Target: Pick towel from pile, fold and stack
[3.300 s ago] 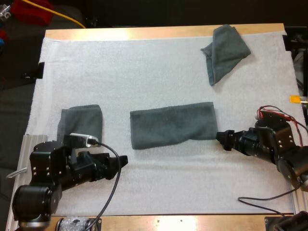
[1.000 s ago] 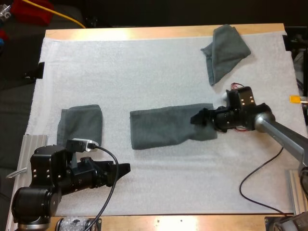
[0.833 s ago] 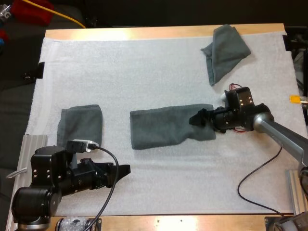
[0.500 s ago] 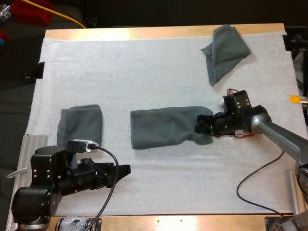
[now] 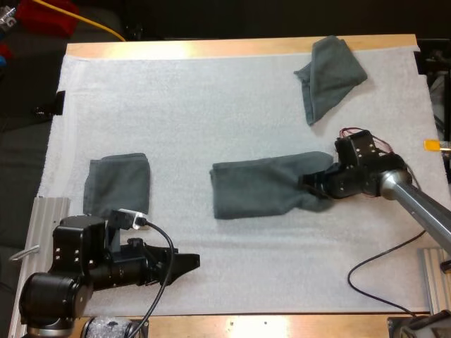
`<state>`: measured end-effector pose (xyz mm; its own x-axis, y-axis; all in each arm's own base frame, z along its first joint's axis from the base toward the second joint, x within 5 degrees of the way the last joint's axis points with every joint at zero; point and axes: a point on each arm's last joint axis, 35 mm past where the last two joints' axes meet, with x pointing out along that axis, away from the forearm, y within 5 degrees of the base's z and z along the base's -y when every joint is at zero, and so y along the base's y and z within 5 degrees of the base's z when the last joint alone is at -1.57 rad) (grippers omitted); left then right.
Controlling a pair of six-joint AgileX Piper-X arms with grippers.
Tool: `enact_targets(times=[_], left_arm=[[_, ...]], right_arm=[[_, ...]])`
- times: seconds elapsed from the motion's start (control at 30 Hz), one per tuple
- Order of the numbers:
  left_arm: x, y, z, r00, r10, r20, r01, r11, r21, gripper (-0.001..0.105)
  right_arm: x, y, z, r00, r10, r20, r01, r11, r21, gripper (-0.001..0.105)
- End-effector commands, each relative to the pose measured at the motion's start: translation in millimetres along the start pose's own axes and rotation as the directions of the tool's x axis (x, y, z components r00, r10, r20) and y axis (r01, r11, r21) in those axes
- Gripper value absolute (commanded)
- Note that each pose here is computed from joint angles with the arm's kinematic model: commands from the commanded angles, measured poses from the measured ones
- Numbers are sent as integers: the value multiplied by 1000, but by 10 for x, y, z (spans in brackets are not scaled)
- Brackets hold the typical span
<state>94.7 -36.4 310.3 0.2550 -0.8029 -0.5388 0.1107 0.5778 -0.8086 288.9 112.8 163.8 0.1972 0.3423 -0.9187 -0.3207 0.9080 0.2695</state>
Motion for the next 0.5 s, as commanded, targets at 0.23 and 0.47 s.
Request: enact_targets(times=[0.23, 0.47], left_arm=[[-5, -26, -24, 1000, -11, -18, 11, 1000, 6, 68], [-5, -26, -24, 1000, -11, -18, 11, 1000, 11, 68]], right_arm=[[-291, -24, -215, 961, -254, -108, 242, 964, -113, 4], [-498, -58, -309, 879, -460, -126, 430, 878, -207, 4]])
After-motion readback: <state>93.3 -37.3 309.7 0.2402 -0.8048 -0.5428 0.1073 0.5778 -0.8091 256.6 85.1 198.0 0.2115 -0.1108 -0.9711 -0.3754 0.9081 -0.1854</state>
